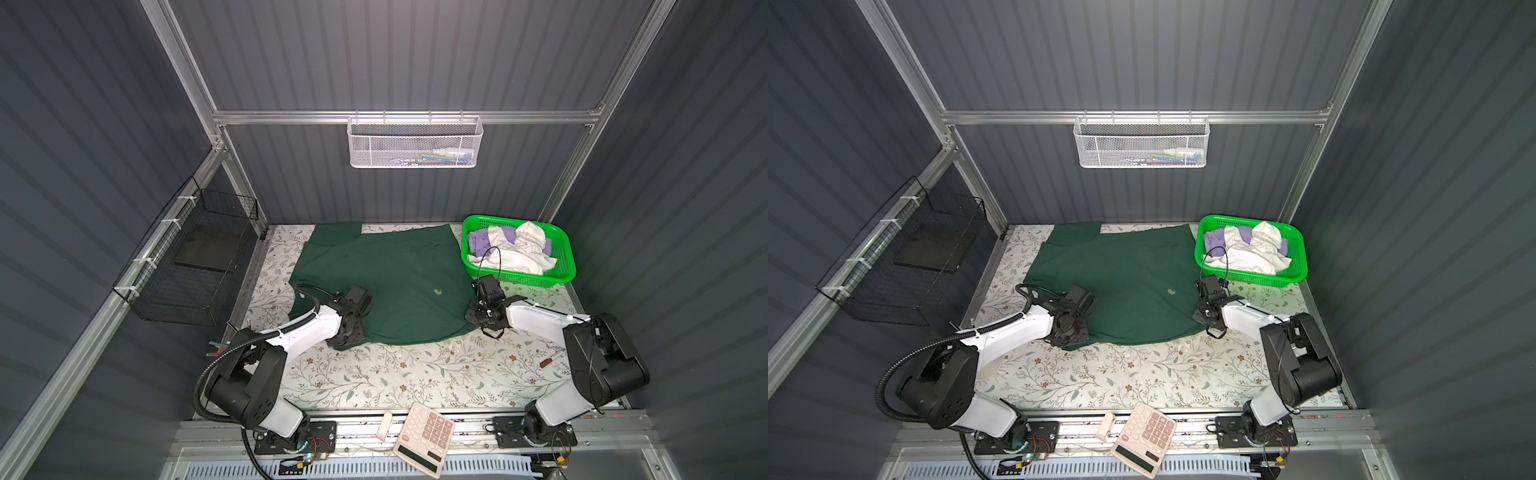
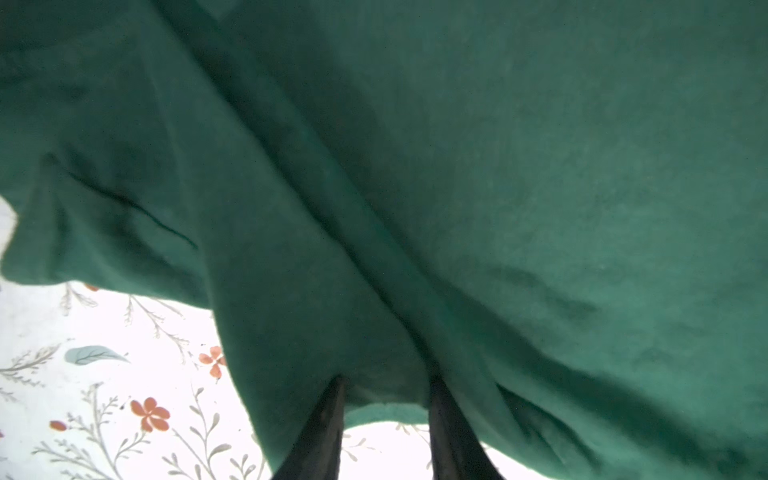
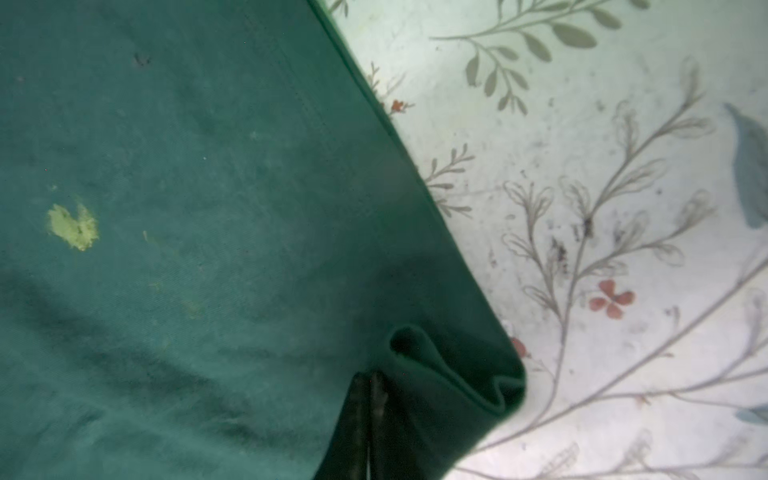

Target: Fold and stack the t-shirts

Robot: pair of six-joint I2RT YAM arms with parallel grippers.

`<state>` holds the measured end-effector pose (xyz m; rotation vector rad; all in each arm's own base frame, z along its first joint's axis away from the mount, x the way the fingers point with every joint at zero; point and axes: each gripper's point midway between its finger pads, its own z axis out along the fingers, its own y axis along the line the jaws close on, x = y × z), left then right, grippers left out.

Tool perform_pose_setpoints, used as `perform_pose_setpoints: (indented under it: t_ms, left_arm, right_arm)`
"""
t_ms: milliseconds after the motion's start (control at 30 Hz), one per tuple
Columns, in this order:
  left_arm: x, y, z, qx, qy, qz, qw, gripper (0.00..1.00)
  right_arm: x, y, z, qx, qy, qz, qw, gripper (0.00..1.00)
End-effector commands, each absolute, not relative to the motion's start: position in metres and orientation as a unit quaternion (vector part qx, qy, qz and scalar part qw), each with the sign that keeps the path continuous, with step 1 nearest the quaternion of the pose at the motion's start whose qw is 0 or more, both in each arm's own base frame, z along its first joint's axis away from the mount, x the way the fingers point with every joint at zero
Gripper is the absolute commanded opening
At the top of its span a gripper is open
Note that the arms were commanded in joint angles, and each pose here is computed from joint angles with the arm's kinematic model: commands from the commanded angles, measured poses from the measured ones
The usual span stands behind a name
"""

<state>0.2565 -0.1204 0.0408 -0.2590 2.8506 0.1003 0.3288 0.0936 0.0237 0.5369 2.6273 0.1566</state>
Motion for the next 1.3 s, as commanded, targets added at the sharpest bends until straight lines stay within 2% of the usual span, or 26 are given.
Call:
perform_pose_setpoints:
  t_ms: [0,167,333,367,667,833,933,1100,1267]
  left_arm:
    - [0.263,-0.116,0.049,-0.091,0.983,0.053,0.153,0.34]
    - [0.270,-0.114,0.045,-0.092,0.981,0.065,0.160,0.32]
    - [0.273,-0.111,0.050,-0.094,0.978,0.078,0.167,0.01]
    - [0.272,-0.110,0.051,-0.094,0.978,0.079,0.167,0.00]
    - [0.249,-0.089,0.089,-0.116,0.972,0.077,0.189,0.00]
    - [0.202,-0.071,0.125,-0.146,0.975,0.055,0.160,0.00]
    - [0.176,-0.053,0.150,-0.180,0.967,0.042,0.175,0.00]
    - [0.157,-0.039,0.188,-0.209,0.954,0.006,0.213,0.00]
    - [0.127,-0.028,0.189,-0.227,0.956,0.001,0.186,0.00]
  right_arm:
    - [0.326,0.093,0.024,0.192,0.953,0.060,0.225,0.07]
    - [0.327,0.097,0.023,0.188,0.954,0.069,0.222,0.07]
    - [0.325,0.096,0.025,0.189,0.953,0.072,0.226,0.07]
    - [0.324,0.096,0.025,0.188,0.953,0.072,0.226,0.06]
    - [0.321,0.097,0.026,0.185,0.952,0.079,0.229,0.06]
    - [0.321,0.097,0.030,0.183,0.951,0.081,0.235,0.07]
    - [0.320,0.095,0.033,0.183,0.950,0.079,0.240,0.06]
    - [0.317,0.091,0.037,0.181,0.950,0.072,0.245,0.06]
    - [0.307,0.084,0.040,0.181,0.952,0.057,0.242,0.06]
